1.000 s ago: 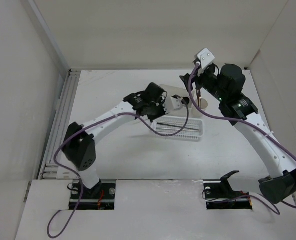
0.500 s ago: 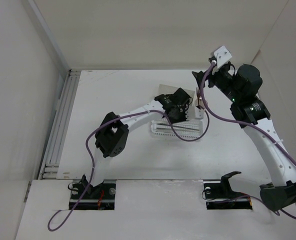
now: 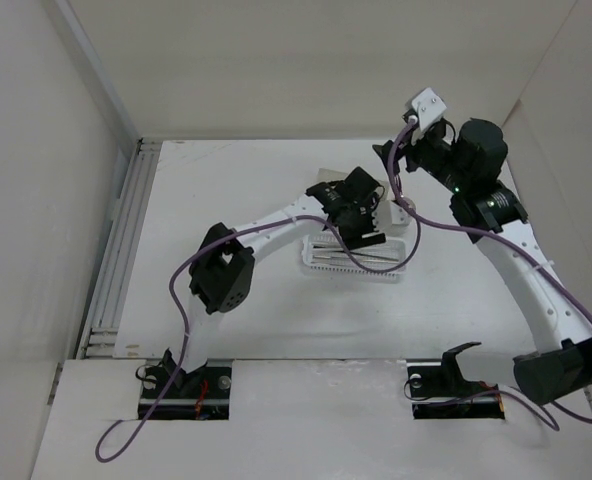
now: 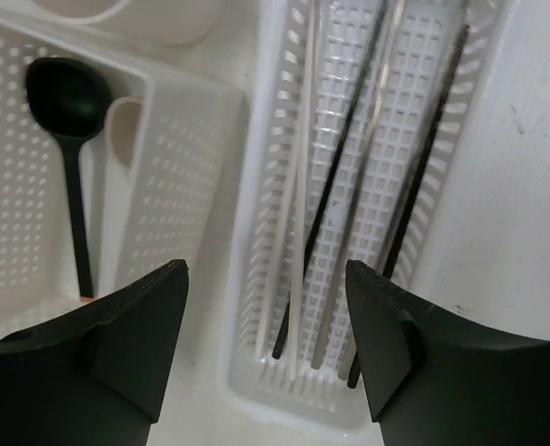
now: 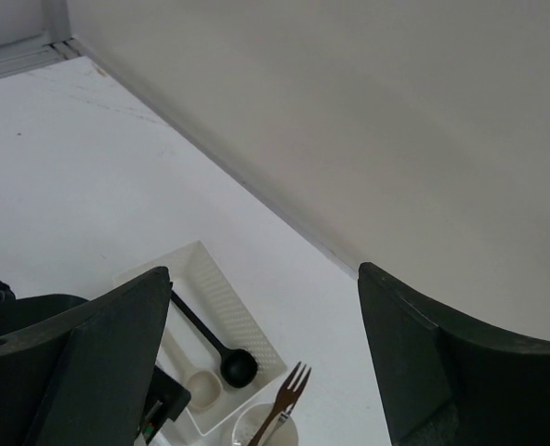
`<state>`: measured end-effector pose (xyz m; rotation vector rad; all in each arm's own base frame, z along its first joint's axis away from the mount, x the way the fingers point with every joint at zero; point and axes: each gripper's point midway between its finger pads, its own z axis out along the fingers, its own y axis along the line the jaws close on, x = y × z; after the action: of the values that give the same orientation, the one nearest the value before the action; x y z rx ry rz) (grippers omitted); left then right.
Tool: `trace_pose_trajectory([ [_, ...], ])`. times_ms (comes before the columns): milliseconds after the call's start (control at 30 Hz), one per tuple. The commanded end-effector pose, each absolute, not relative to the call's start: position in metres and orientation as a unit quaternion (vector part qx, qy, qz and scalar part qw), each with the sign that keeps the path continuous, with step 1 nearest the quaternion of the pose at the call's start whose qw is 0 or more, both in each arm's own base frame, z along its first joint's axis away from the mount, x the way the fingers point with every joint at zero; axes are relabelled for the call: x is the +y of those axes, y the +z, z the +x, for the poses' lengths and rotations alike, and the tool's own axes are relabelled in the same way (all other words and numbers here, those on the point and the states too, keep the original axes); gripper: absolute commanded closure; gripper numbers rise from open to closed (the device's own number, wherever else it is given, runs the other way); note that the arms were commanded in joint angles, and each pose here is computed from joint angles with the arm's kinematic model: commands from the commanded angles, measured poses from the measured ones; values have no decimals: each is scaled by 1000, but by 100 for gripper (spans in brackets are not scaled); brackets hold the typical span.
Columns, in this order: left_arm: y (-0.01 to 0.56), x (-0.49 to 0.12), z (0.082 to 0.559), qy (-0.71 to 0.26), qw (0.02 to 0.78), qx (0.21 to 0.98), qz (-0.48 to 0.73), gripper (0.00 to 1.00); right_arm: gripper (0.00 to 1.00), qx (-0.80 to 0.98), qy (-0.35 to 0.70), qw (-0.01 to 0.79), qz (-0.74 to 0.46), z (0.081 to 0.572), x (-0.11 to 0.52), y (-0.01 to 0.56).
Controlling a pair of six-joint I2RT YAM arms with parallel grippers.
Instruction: Sort the eating utensils into containers
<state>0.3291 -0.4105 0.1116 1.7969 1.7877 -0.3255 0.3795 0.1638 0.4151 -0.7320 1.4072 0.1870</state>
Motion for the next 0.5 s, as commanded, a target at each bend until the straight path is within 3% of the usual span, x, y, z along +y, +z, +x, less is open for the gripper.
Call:
trace_pose_trajectory([
  [0,180,-415,359,-128,375,685,612,34,13,603,113,716,-334,381,176,448],
  [167,230,-386,385,-121,437,718,528,34,13,600,133,721,-321,392,184,464],
  [300,244,-330,418,-99,457,786,404,34,9,632,105,734,-225,413,143,478],
  [367,240,-288,439,-84,454,826,324,36,4,670,54,726,-147,432,89,468],
  [467,236,-179,488,-58,455,879,129,36,3,729,-13,684,-11,449,1,436],
])
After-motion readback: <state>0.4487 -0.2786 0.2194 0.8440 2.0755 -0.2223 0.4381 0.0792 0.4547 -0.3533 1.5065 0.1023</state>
